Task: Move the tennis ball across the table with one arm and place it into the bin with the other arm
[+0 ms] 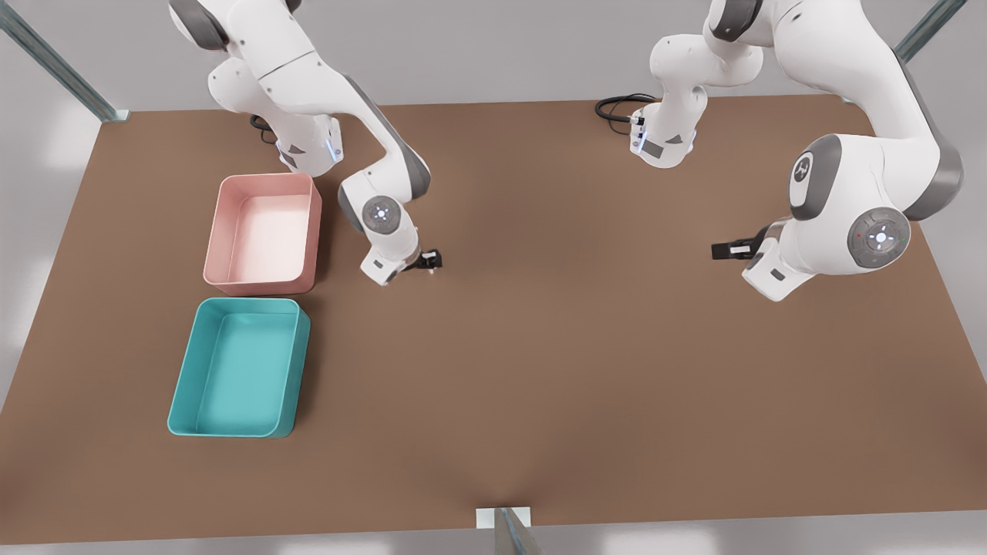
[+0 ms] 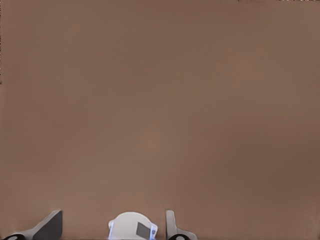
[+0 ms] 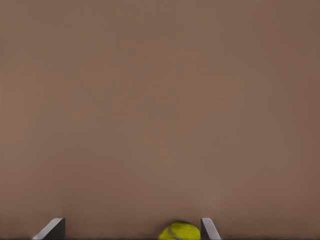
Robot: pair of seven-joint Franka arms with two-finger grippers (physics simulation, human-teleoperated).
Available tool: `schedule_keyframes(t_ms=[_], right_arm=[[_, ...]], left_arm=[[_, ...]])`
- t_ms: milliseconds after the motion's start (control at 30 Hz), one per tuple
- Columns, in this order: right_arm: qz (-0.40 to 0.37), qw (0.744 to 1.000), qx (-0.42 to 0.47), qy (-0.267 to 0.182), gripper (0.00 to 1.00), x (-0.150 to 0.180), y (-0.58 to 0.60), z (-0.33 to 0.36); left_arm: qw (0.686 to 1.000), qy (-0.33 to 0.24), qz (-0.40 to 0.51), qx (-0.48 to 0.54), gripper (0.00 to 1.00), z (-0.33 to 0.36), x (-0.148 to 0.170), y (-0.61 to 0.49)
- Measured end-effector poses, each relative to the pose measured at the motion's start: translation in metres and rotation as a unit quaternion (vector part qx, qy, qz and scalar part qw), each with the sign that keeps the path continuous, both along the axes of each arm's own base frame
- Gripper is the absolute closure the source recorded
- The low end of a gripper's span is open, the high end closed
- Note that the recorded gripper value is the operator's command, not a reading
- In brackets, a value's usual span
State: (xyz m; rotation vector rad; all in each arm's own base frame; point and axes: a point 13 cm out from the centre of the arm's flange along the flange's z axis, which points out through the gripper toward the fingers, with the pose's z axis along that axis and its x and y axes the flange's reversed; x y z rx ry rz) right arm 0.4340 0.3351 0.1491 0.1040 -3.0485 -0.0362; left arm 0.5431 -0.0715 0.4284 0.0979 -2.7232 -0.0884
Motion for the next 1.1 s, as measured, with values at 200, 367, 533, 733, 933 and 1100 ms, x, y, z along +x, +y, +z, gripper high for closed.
schedule_keyframes(t_ms=[200,367,533,733,933,1100], right_arm=[[-0.015,1.0,0.008,-0.018,0.0,-0.04,-0.01,-0.005],[-0.026,1.0,0.004,-0.016,0.0,-0.064,-0.02,-0.015],[-0.046,0.999,-0.005,-0.01,0.0,-0.069,-0.036,-0.032],[-0.057,0.998,-0.02,0.003,0.0,-0.074,-0.044,-0.061],[-0.056,0.998,-0.028,0.007,0.0,-0.082,-0.043,-0.086],[-0.059,0.998,-0.033,0.009,0.0,-0.085,-0.045,-0.099]], left_arm=[[0.999,0.006,0.034,0.014,0.0,0.003,-0.005,0.003],[0.998,0.01,0.05,0.022,0.0,0.004,-0.008,0.0],[0.997,0.012,0.064,0.029,0.0,0.003,-0.009,0.0],[0.996,0.012,0.076,0.034,0.0,0.002,-0.009,-0.001],[0.996,0.012,0.083,0.038,0.0,0.002,-0.009,-0.003],[0.995,0.011,0.088,0.041,0.0,0.002,-0.009,-0.004]])
